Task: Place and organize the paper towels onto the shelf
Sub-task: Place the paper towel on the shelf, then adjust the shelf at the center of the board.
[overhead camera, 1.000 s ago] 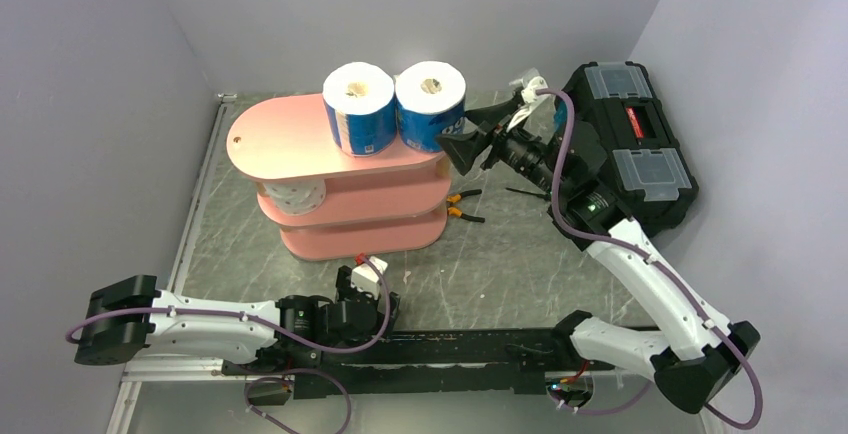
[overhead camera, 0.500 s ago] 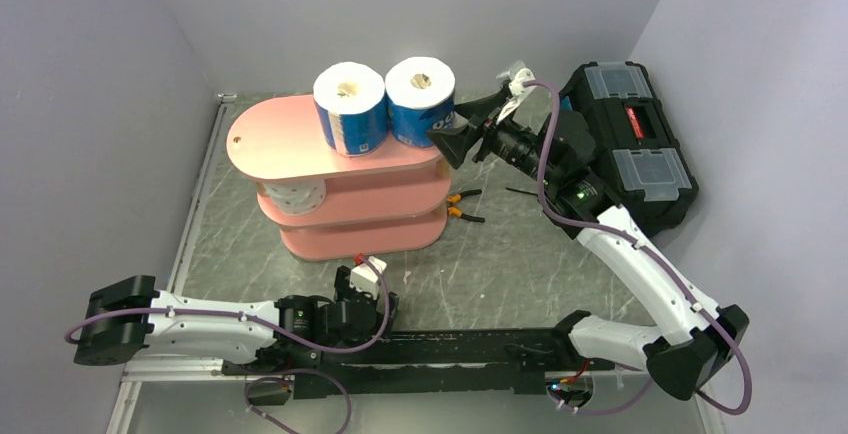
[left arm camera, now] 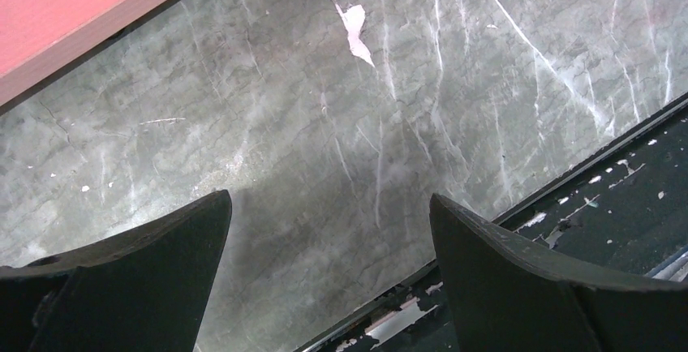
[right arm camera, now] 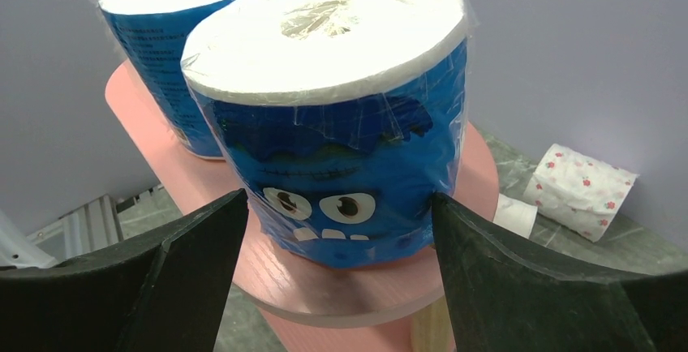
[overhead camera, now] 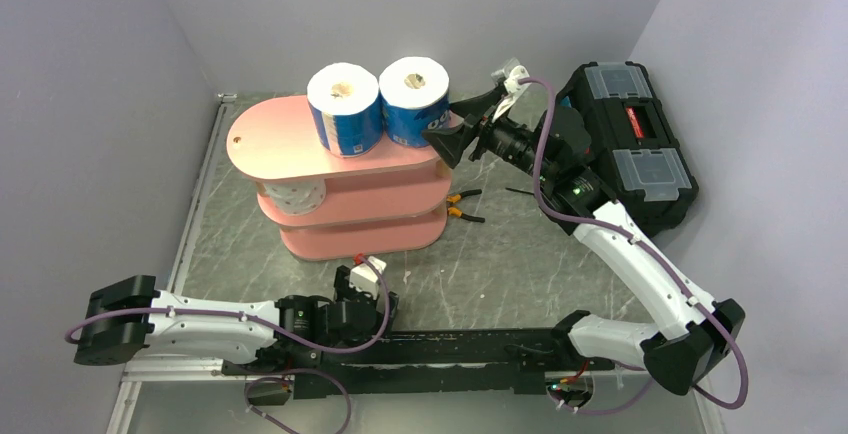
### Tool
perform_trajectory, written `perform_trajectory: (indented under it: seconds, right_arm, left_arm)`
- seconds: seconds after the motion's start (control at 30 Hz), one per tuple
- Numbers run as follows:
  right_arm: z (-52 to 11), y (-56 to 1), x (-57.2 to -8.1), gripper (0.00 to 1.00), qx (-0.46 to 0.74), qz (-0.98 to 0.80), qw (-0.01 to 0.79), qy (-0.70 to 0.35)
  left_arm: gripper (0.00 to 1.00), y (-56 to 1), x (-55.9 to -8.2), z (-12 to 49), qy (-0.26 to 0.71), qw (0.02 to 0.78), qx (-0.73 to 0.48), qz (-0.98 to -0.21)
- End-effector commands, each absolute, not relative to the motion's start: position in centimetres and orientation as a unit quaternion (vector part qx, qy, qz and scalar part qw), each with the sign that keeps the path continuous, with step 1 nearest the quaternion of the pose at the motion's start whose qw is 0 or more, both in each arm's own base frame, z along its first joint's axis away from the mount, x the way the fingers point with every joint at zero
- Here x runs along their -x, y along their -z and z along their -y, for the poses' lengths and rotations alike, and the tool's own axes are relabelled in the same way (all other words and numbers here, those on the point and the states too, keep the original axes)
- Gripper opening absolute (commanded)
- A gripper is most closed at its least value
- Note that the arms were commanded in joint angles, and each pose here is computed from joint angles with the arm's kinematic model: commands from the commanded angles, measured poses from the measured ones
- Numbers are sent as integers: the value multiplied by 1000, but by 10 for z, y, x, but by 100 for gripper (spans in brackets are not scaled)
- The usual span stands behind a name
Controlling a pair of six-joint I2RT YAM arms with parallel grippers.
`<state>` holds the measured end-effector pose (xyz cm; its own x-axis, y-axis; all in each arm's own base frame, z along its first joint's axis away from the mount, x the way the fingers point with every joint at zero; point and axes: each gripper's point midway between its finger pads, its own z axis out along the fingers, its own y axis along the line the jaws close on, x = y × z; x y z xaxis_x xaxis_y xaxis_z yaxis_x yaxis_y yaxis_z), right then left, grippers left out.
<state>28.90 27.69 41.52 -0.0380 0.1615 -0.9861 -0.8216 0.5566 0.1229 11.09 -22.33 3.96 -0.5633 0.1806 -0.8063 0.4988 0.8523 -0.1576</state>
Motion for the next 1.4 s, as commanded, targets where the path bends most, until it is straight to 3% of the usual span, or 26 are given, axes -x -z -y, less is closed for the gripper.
perform_trajectory:
  seconds: [0.0, 0.2, 0.33, 0.6, 0.87, 1.07, 1.27, 1.37]
  right_arm:
    - [-261, -466, -276, 87, 255, -564, 686, -383]
    - [-199, -498, -257, 94, 148, -560, 742, -337]
    - [-156, -489, -242, 95, 63, -566, 760, -314]
    - [-111, -362, -246, 93, -91, -657, 698, -270]
    - [-134, -253, -269, 91, -160, -720, 610, -291]
    - [-147, -220, -299, 87, -197, -747, 569, -281]
    - [-158, -187, -324, 76, -221, -764, 526, -302]
    - [-163, -197, -328, 77, -195, -746, 548, -324]
  left_arm:
    - [99, -51, -116, 227, 188, 439, -183, -859]
    - [99, -63, -121, 216, 184, 453, -157, -858]
    - [99, -70, -125, 198, 193, 466, -111, -856]
    - [99, -91, -128, 166, 205, 470, -29, -858]
    - [99, -98, -124, 150, 162, 450, -19, -878]
    - [99, -78, -118, 160, 168, 429, -26, -887]
    - [99, -76, -117, 173, 181, 431, -51, -882]
    - [99, -80, -119, 178, 183, 439, -65, -877]
